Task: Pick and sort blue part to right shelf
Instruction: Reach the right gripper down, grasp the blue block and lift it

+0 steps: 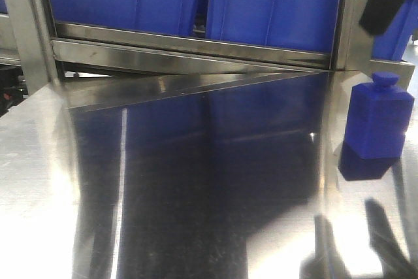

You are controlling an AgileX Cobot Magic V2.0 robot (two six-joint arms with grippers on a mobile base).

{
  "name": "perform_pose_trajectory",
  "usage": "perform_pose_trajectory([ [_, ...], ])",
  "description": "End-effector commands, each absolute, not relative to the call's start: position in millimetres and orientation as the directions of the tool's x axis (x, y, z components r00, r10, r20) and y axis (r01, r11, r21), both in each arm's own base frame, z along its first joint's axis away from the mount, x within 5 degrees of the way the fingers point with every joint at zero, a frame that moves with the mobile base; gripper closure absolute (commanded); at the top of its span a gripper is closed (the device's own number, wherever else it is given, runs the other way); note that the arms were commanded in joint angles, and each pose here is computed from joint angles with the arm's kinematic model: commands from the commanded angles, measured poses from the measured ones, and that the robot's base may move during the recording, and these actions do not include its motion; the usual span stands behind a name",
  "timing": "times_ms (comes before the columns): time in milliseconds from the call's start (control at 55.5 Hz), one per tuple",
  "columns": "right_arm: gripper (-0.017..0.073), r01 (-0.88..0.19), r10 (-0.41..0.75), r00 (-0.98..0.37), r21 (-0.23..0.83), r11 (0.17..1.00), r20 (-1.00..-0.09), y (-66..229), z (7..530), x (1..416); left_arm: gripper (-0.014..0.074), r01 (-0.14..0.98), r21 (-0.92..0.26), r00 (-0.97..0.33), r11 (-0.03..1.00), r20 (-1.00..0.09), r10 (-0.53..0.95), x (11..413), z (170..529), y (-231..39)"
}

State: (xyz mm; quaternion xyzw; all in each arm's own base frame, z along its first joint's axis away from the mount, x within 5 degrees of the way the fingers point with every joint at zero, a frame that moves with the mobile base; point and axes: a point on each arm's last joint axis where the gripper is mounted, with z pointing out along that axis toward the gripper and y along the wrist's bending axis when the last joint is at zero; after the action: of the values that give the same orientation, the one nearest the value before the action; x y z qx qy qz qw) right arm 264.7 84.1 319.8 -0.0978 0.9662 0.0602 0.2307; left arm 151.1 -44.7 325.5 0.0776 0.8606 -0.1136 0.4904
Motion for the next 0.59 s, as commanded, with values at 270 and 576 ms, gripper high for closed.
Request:
perform_pose_trajectory([
  [270, -0.0056, -0.198, -0.159, -0.890, 0.047, 0.979, -0.428, 95, 285, 310, 0.0261, 0.258, -0.127, -0.404, 0.958, -0.915, -0.013, 154, 344, -46],
  [576, 0.0057, -0.194, -0.169, -0.923, 0.038, 0.980, -0.347, 99, 255, 323, 0.0262, 0.258, -0.127, -0.391, 0.958, -0.920, -0.017, 155, 345, -46],
])
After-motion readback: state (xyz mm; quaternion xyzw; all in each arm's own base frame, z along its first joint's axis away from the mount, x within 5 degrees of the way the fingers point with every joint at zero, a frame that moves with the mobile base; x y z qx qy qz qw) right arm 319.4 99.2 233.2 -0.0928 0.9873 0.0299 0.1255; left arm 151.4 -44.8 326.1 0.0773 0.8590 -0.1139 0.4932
